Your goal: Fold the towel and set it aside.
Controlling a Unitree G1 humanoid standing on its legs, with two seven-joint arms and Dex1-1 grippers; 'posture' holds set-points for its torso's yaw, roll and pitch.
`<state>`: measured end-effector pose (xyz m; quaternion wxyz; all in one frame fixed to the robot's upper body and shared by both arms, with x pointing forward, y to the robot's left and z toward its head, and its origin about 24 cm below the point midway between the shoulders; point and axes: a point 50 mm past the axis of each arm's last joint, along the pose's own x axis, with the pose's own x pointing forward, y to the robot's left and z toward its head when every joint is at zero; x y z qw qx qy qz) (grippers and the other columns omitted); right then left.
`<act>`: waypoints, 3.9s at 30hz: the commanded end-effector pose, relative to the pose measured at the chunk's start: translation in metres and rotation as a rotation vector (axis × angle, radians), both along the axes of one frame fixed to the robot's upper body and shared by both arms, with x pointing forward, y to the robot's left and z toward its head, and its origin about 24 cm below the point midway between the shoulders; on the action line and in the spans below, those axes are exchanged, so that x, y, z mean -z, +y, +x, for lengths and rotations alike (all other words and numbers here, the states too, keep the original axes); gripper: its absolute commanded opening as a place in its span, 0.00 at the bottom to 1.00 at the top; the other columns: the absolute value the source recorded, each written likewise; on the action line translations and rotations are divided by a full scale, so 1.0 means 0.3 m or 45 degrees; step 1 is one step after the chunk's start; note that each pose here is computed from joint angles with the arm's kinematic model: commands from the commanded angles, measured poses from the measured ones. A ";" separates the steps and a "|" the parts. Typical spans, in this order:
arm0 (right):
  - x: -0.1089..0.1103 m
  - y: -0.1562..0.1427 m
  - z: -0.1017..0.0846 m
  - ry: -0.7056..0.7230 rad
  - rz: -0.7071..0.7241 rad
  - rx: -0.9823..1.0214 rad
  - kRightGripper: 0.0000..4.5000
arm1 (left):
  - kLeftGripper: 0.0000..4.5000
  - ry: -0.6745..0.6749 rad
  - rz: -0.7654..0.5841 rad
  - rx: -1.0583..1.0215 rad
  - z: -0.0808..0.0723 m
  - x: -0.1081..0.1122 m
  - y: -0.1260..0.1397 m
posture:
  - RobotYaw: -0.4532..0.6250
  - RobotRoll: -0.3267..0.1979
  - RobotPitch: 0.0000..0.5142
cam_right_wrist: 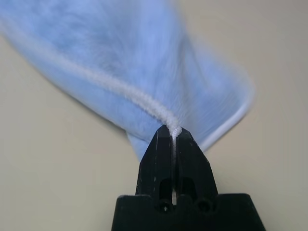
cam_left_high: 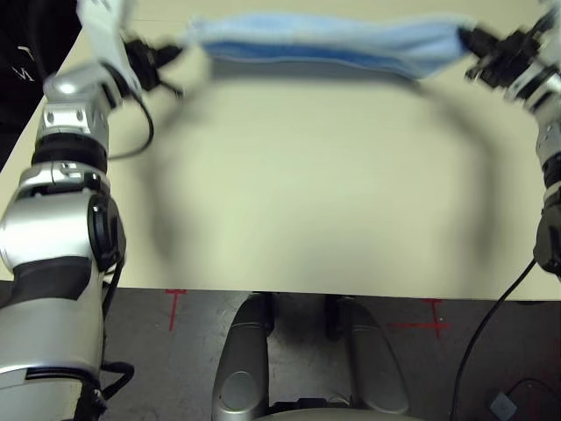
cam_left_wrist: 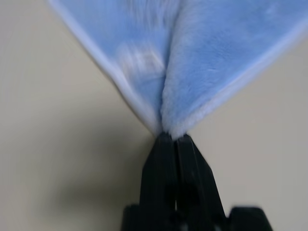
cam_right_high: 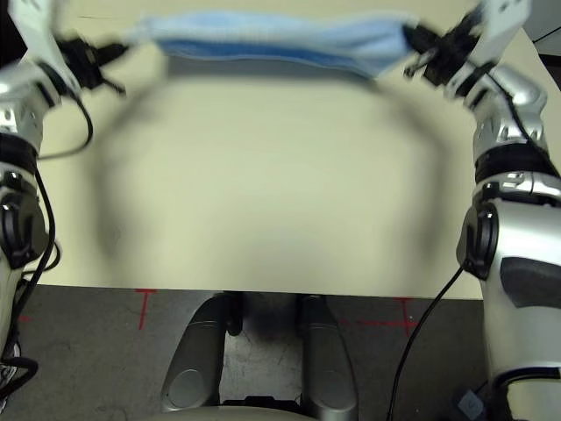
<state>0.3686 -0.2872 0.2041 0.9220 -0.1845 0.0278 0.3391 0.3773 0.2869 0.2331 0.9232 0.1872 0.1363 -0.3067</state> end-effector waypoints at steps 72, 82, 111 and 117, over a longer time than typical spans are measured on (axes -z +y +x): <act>-0.041 -0.012 -0.164 0.166 -0.724 -0.801 0.00 | 0.01 0.749 0.377 0.556 -0.329 -0.152 0.019 | 0.50 0.62 0.64; -0.062 -0.021 -0.181 0.168 -0.764 -0.811 0.00 | 0.01 0.758 0.353 0.585 -0.295 -0.152 -0.027 | 0.47 0.62 0.62; -0.089 -0.042 -0.082 0.097 -0.608 -0.439 0.00 | 0.01 0.498 0.467 0.308 -0.104 -0.232 0.019 | 0.48 0.62 0.64; -0.095 -0.048 -0.068 0.070 -0.598 -0.343 0.00 | 0.01 0.442 0.495 0.304 -0.084 -0.237 -0.004 | 0.47 0.62 0.65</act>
